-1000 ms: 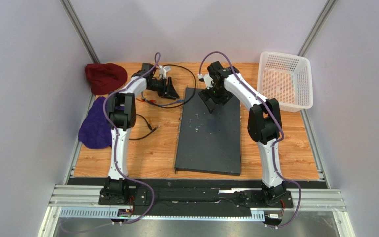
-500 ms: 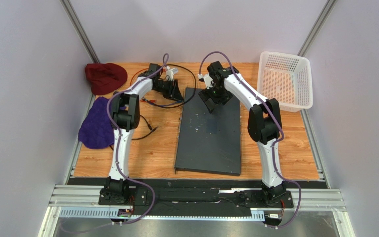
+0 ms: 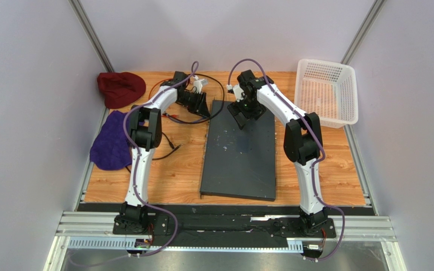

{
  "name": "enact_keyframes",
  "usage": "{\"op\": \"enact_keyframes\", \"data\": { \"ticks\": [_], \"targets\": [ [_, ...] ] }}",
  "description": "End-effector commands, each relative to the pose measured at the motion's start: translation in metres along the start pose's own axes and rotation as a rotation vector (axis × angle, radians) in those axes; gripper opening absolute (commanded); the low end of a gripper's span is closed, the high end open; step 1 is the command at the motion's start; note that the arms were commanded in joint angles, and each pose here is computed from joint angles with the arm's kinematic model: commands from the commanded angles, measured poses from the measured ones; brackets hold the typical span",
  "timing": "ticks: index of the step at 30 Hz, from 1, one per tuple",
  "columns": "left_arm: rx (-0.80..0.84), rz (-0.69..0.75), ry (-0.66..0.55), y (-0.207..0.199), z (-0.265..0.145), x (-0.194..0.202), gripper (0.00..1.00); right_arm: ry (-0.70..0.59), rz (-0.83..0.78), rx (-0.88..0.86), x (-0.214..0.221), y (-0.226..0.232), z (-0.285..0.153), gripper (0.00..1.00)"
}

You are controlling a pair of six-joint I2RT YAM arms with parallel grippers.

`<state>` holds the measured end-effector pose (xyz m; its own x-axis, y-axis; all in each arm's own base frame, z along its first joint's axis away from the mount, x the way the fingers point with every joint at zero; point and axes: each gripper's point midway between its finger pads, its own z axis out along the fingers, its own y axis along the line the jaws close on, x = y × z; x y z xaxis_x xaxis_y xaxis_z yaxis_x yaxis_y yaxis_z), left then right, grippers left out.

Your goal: Pull the plug from the switch port

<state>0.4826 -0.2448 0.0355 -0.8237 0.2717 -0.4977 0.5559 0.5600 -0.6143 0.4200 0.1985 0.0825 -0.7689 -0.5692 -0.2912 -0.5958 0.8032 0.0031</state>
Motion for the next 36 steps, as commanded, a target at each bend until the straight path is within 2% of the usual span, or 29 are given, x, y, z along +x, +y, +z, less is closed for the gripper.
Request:
{"op": "enact_keyframes", "data": {
  "ticks": [1, 2, 5, 6, 11, 13, 17, 22, 28, 32, 33, 34, 35, 36],
  "targets": [
    [-0.053, 0.018, 0.071, -0.004, -0.003, 0.014, 0.38, -0.017, 0.011, -0.013, -0.008, 0.003, 0.004, 0.87],
    [-0.055, 0.019, 0.073, -0.004, -0.002, 0.014, 0.37, -0.022, 0.012, -0.014, -0.01, 0.003, 0.003, 0.87],
    [-0.06, 0.02, 0.075, -0.004, -0.002, 0.014, 0.25, -0.028, 0.012, -0.013, -0.012, 0.003, 0.003, 0.87],
    [-0.06, 0.02, 0.075, -0.004, -0.002, 0.014, 0.17, -0.028, 0.012, -0.012, -0.012, 0.002, 0.003, 0.87],
    [-0.059, 0.012, 0.068, -0.006, -0.007, 0.011, 0.0, -0.032, 0.008, -0.014, -0.012, 0.003, 0.002, 0.87],
    [-0.054, -0.005, 0.074, -0.008, -0.013, 0.01, 0.0, -0.039, 0.008, -0.012, -0.015, 0.002, 0.001, 0.87],
    [-0.151, 0.105, 0.071, 0.001, -0.054, -0.011, 0.0, -0.053, 0.004, -0.011, -0.02, 0.002, 0.001, 0.88],
    [-0.327, 0.147, -0.013, 0.045, -0.13, -0.039, 0.0, -0.092, -0.007, -0.003, -0.035, -0.001, 0.0, 0.87],
    [-0.539, 0.149, -0.08, 0.097, -0.215, -0.05, 0.0, -0.148, -0.012, 0.008, -0.057, -0.006, -0.002, 0.88],
    [-0.61, 0.161, -0.09, 0.11, -0.238, -0.049, 0.0, -0.175, -0.015, 0.004, -0.068, -0.006, -0.001, 0.88],
    [-0.587, 0.167, -0.09, 0.105, -0.235, -0.049, 0.01, -0.186, -0.016, 0.001, -0.072, -0.006, -0.003, 0.87],
    [-0.551, 0.175, -0.102, 0.095, -0.234, -0.05, 0.11, -0.188, -0.017, -0.002, -0.073, -0.006, -0.001, 0.87],
    [-0.449, 0.183, -0.139, 0.076, -0.226, -0.056, 0.34, -0.194, -0.019, 0.0, -0.075, -0.006, -0.001, 0.87],
    [-0.396, 0.166, -0.162, 0.064, -0.222, -0.058, 0.41, -0.206, -0.017, 0.003, -0.079, -0.008, -0.004, 0.87]
  ]
}}
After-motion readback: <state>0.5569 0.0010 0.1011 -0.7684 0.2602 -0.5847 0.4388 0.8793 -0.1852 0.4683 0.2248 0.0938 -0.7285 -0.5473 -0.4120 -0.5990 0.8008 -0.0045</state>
